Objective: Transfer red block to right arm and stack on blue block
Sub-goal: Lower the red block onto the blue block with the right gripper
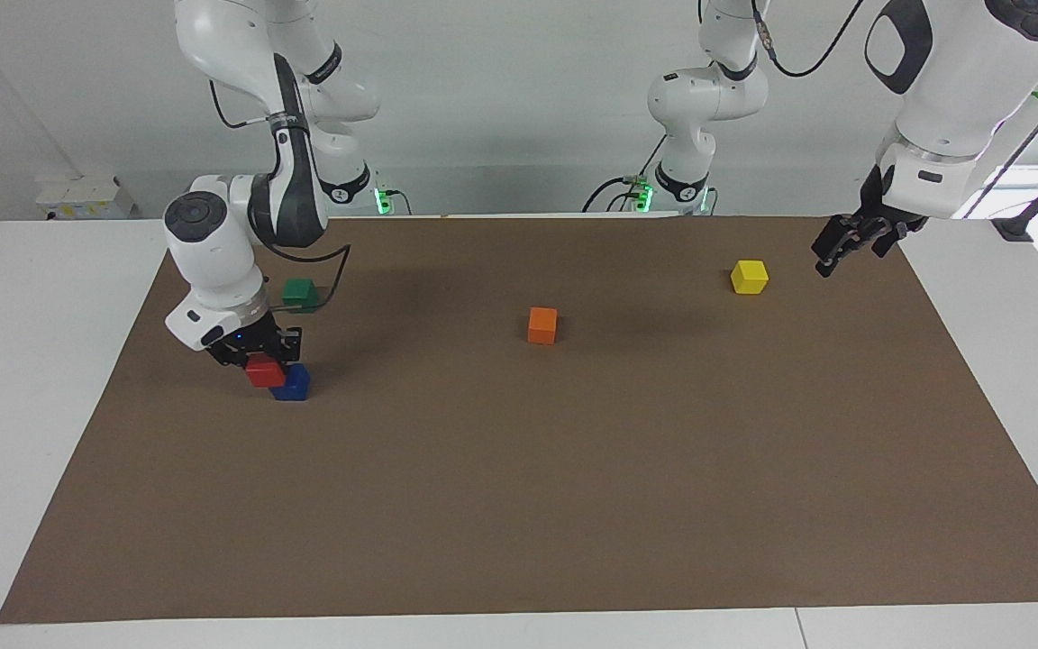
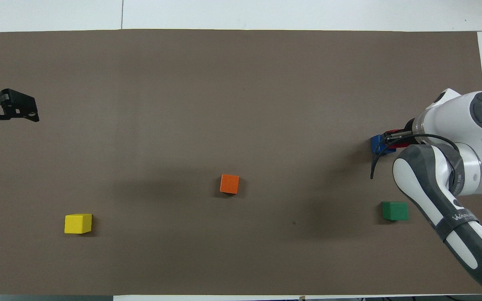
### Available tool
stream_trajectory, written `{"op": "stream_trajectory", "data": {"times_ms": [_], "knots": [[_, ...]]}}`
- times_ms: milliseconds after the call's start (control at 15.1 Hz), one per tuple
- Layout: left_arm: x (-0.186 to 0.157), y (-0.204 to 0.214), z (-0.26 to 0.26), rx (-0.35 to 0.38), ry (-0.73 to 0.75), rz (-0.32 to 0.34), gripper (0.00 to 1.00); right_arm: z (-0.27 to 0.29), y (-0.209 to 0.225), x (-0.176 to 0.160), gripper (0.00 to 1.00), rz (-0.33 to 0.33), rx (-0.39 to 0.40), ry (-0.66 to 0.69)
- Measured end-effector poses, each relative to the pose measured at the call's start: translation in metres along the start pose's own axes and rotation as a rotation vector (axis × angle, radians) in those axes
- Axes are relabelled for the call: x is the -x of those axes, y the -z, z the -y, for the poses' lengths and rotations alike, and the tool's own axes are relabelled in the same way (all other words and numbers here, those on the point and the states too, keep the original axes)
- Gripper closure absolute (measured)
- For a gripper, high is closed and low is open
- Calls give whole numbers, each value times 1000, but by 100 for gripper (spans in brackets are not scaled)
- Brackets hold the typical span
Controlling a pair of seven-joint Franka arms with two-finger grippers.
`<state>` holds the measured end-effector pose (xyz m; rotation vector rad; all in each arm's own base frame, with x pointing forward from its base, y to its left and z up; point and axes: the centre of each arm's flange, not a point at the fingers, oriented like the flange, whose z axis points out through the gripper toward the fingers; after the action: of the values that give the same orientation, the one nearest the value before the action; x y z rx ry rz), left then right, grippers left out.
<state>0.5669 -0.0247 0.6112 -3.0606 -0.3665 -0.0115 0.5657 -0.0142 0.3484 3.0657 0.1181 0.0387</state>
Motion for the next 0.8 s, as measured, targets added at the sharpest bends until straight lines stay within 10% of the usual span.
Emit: {"op": "stream_trajectory", "data": {"times_ms": [797], "knots": [[0,0,0,0,0,0,0,3,0,-2,43,-13,-70,-18]]}}
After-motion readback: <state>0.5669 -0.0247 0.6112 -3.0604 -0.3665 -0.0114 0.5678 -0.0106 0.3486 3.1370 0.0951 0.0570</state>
